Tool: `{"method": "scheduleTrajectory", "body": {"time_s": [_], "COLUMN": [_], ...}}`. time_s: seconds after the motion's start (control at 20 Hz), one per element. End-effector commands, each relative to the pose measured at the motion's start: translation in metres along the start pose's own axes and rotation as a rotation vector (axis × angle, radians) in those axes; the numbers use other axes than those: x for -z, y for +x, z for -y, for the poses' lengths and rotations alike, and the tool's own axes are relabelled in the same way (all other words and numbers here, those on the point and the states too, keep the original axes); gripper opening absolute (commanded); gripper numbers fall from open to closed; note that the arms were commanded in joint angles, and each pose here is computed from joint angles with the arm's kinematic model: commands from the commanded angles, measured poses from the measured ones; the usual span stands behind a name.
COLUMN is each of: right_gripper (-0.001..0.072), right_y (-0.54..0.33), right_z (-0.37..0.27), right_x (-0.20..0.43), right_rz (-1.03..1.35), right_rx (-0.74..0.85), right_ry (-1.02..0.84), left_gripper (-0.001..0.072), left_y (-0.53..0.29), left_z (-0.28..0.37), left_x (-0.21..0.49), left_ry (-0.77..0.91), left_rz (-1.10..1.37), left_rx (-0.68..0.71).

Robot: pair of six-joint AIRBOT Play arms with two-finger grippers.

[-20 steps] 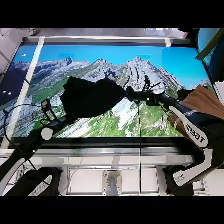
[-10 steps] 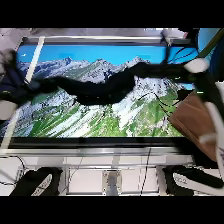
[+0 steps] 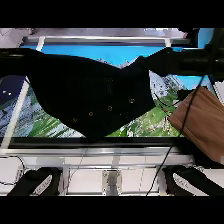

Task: Fold the clothes and pants, and hang the long-sleeved shirts on hangers.

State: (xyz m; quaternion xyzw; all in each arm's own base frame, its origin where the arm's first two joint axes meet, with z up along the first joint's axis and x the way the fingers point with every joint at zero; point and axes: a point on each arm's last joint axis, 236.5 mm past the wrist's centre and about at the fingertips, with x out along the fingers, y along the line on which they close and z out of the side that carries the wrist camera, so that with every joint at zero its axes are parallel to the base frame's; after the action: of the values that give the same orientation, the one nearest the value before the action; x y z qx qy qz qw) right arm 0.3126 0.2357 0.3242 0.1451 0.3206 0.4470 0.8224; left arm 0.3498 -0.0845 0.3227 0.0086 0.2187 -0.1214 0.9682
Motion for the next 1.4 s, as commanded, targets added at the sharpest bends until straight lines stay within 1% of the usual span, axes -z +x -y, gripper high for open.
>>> {"method": "scheduleTrajectory", "body": {"time_s": [0.0,0.1,0.2,0.3,0.35,0.45,0.55,0.75,0.85,0.95,1.05,1.1,1.25,1.35], "right_gripper": [0.0035,0.0034,0.0035,0.0035,0.0035,0.0035,0.0036,0.0037,0.0036,0.0036,0.0036,0.0036,0.0036,0.0036], "right_y": [0.047,0.096,0.147,0.19,0.206,0.226,0.234,0.212,0.192,0.169,0.145,0.134,0.107,0.094], "right_z": [0.044,0.089,0.149,0.223,0.259,0.307,0.334,0.345,0.344,0.341,0.334,0.328,0.314,0.302], "right_x": [0.019,0.029,0.032,0.036,0.039,0.047,0.051,0.043,0.058,0.086,0.12,0.135,0.166,0.193], "right_rz": [-0.13,-0.176,-0.141,-0.06,-0.011,0.036,0.046,0.012,-0.1,-0.249,-0.424,-0.501,-0.628,-0.683], "right_rx": [-0.001,-0.001,0.032,0.124,0.172,0.228,0.263,0.264,0.256,0.26,0.275,0.278,0.303,0.304], "right_ry": [0.11,0.153,0.218,0.3,0.35,0.366,0.339,0.276,0.24,0.221,0.211,0.212,0.235,0.272], "left_gripper": [0.002,0.002,0.002,0.002,0.002,0.002,0.0021,0.0021,0.002,0.002,0.0021,0.002,0.002,0.002], "left_y": [0.075,0.135,0.185,0.222,0.235,0.255,0.263,0.248,0.225,0.198,0.168,0.152,0.113,0.099], "left_z": [-0.012,-0.034,-0.05,-0.069,-0.077,-0.084,-0.081,-0.047,-0.022,0.007,0.03,0.039,0.06,0.073], "left_x": [0.023,0.045,0.072,0.087,0.09,0.093,0.097,0.108,0.115,0.135,0.177,0.204,0.271,0.296], "left_ry": [0.102,0.122,0.088,0.02,-0.006,-0.015,-0.012,0.011,0.037,0.072,0.093,0.066,0.031,0.05], "left_rz": [-0.122,-0.188,-0.238,-0.236,-0.22,-0.186,-0.186,-0.27,-0.337,-0.406,-0.493,-0.545,-0.647,-0.686], "left_rx": [-0.047,-0.099,-0.118,-0.149,-0.16,-0.165,-0.158,-0.111,-0.076,-0.031,0.008,0.015,0.036,0.06]}}
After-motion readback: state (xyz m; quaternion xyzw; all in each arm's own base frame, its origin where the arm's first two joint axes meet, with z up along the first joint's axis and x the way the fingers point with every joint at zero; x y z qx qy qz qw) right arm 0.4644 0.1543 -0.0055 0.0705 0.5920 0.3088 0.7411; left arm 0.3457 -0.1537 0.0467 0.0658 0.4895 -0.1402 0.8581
